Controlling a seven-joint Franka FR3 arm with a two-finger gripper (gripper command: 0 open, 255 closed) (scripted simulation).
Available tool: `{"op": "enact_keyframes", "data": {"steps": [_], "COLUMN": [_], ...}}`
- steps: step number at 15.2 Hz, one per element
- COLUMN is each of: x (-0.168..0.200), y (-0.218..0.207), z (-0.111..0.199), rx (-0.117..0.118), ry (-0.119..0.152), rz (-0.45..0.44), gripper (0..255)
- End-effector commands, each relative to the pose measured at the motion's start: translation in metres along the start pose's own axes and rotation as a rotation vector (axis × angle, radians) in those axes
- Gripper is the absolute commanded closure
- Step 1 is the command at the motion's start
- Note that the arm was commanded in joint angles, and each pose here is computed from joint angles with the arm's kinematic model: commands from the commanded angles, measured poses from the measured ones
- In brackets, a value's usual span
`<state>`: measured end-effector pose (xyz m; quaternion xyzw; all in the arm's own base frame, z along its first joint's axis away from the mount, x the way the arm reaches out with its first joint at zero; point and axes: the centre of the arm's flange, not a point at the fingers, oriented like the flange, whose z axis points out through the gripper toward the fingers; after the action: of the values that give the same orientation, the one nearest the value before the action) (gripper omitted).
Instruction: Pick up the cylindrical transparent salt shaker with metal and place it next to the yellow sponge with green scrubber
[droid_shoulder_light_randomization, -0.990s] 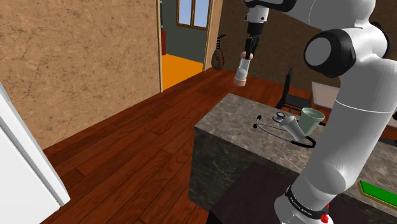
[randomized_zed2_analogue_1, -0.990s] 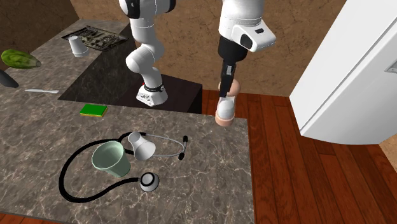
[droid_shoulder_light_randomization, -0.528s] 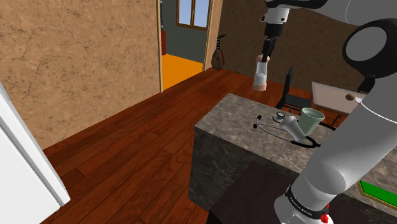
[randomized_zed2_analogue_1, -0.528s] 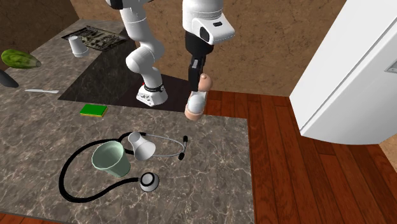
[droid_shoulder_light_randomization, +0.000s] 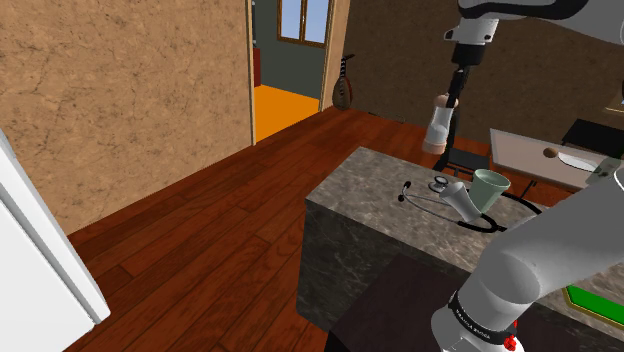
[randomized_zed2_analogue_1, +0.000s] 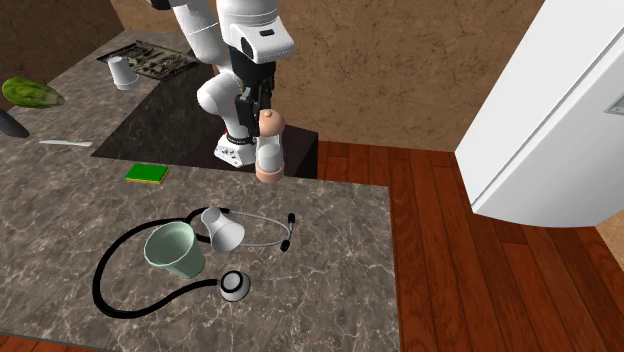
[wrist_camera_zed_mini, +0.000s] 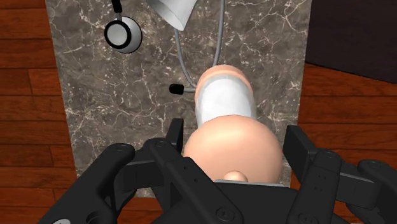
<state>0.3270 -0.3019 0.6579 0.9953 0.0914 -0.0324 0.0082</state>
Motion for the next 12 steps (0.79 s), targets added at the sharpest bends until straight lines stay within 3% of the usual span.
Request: {"op": "enact_keyframes", "data": {"steps": [1,12], "x": [-0.027,-0.172], "y": [-0.001,-0.007], "z": [0.002,0.011], "rx": [0.000,0.000], "ry": [0.000,0.000], "rz": [-0.001,-0.001], "gripper": [255,255]}}
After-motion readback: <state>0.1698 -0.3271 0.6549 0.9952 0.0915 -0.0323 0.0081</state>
